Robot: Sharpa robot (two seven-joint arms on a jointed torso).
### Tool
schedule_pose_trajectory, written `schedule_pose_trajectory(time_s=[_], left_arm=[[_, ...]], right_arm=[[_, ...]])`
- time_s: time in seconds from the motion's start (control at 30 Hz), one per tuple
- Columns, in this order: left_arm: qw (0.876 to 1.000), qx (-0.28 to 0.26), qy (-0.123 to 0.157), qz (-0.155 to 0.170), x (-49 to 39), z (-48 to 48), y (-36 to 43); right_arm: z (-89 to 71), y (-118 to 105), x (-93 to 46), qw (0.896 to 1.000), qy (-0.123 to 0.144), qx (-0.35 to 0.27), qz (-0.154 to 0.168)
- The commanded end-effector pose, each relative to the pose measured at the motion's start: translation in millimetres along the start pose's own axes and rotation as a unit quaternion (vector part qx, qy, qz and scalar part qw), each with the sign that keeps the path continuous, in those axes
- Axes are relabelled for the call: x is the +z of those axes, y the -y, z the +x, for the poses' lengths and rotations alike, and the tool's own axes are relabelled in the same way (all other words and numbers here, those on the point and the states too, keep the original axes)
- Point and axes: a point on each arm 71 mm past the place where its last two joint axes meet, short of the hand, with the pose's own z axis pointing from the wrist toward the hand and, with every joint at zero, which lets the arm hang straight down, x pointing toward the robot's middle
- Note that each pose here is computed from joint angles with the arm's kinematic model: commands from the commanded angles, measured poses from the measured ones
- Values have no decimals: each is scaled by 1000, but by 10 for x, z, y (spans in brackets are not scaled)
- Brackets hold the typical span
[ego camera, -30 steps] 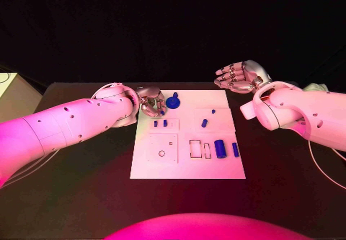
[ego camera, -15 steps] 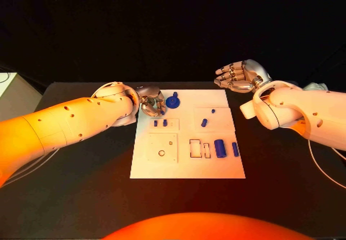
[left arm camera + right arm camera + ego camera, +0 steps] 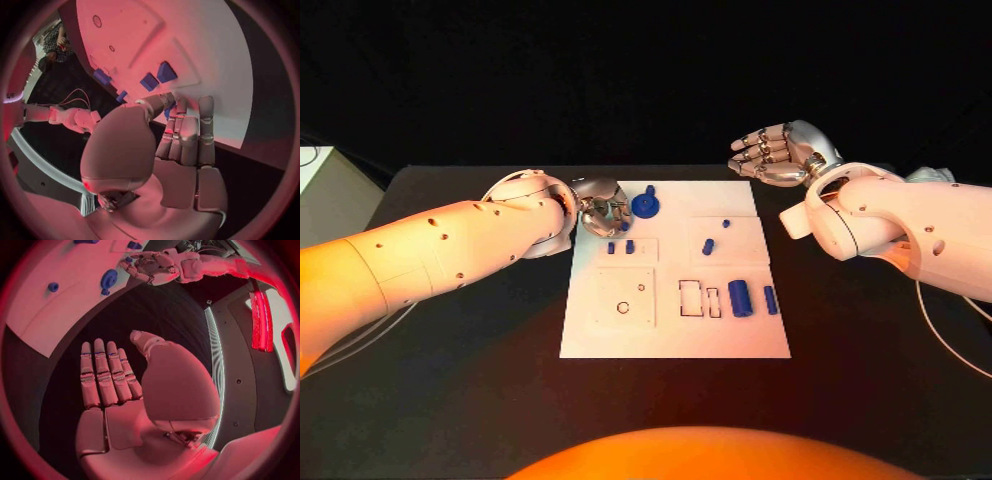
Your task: Assemble the parts on the task board
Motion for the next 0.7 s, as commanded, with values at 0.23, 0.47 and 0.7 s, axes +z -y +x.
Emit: schedule_pose_trajectory(time_s=[0.23, 0.47, 0.7], left_arm=[[1000, -5, 14, 3, -16, -23, -21], [1000, -6, 18, -5, -52, -45, -81], [1000, -8, 22, -19, -141, -84, -212]], right_arm=[[4, -3, -1, 1000, -4, -1, -4], [3, 13, 2, 1000, -15, -14, -2], [-4, 55, 12, 995, -55, -84, -11]])
